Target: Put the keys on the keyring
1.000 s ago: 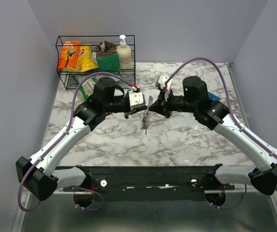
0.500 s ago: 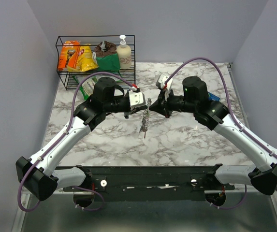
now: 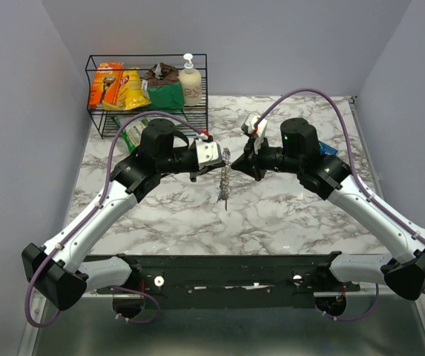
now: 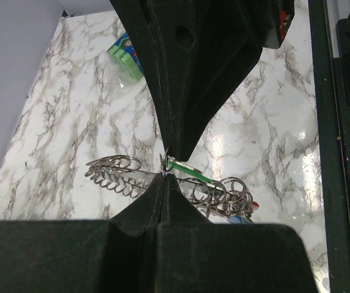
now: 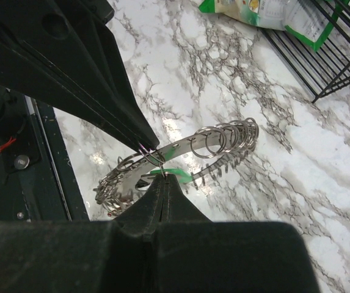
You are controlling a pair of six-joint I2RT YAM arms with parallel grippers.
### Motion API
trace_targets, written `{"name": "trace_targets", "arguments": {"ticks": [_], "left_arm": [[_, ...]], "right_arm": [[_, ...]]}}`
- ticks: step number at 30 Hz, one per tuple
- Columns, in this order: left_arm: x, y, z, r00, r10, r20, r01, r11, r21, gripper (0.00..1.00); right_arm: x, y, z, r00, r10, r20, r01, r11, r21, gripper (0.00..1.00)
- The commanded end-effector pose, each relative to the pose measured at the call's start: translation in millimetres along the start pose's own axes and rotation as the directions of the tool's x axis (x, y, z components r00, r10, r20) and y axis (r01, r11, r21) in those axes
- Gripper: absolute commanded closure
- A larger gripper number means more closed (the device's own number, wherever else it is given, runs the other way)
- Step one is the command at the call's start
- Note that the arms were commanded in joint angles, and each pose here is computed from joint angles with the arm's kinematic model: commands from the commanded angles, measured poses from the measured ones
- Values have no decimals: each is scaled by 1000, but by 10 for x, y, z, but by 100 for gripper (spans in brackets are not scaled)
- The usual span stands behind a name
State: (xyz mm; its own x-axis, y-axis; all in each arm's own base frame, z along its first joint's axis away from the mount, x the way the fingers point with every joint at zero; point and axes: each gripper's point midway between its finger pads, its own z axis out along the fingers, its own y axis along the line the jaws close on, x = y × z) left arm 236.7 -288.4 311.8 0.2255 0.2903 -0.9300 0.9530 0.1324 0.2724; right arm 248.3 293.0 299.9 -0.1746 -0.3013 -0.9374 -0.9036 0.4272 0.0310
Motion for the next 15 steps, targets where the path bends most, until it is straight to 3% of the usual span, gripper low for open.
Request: {"name": "trace_targets", "arguments": {"ticks": [1, 15], "left_arm": [[-222, -110, -67, 996, 46, 71, -48, 998, 28, 100], [-332, -150, -83, 990, 48, 130, -52, 998, 33, 100]], "right_arm": [[-11, -172, -30, 1000, 12, 18, -13, 997, 77, 99], [20, -71, -29, 1000, 14, 25, -15, 1000, 14, 98]]}}
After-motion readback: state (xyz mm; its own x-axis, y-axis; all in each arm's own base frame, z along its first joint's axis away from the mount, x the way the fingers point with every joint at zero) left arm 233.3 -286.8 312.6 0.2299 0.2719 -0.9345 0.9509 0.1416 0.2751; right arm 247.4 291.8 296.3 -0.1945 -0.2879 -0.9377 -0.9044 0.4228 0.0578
